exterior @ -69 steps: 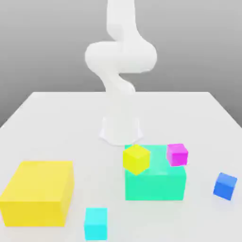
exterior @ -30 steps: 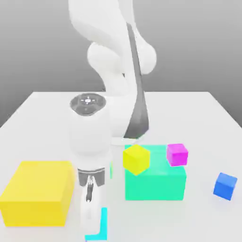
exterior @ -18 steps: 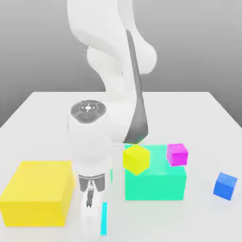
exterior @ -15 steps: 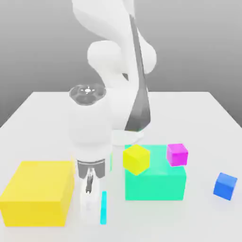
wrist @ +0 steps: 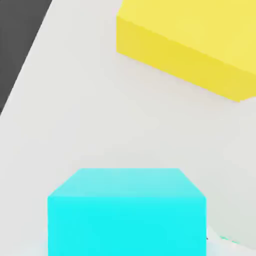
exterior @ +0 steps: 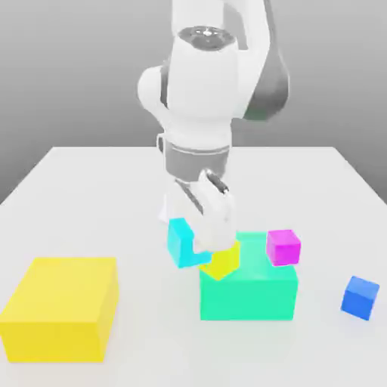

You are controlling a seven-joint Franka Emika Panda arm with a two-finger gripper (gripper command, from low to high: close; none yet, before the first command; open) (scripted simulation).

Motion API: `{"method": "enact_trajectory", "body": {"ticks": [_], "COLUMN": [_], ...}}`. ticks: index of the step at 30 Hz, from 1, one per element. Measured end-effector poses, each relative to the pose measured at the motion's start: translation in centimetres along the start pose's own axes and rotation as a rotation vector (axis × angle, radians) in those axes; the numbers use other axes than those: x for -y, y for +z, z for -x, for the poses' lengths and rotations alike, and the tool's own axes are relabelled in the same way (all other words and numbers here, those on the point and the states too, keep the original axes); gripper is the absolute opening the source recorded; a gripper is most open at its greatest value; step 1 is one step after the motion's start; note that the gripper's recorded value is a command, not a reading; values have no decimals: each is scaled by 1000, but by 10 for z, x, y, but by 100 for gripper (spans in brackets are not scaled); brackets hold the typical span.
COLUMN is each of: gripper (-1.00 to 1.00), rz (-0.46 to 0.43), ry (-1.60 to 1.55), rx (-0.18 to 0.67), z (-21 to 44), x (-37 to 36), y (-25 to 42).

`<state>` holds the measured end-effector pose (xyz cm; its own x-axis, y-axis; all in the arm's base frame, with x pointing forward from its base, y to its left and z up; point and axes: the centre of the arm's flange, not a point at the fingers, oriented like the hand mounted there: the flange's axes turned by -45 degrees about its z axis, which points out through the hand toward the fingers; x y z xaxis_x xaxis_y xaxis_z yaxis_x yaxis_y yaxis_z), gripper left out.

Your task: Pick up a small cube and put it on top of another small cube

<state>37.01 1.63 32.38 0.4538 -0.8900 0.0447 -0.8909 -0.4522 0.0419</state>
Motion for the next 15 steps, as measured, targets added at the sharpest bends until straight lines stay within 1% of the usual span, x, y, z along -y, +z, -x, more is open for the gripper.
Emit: {"method": "enact_trajectory", "body": {"ticks": [6, 11, 12, 15], "gripper": [-100, -100, 100, 100], "rz": [-42, -48, -48, -48], "ry": [-162, -183, -183, -184], "rx": [36, 41, 41, 41], "z": [39, 45, 46, 46], "x": [-26, -26, -27, -27], "y": [-24, 21, 31, 31]}}
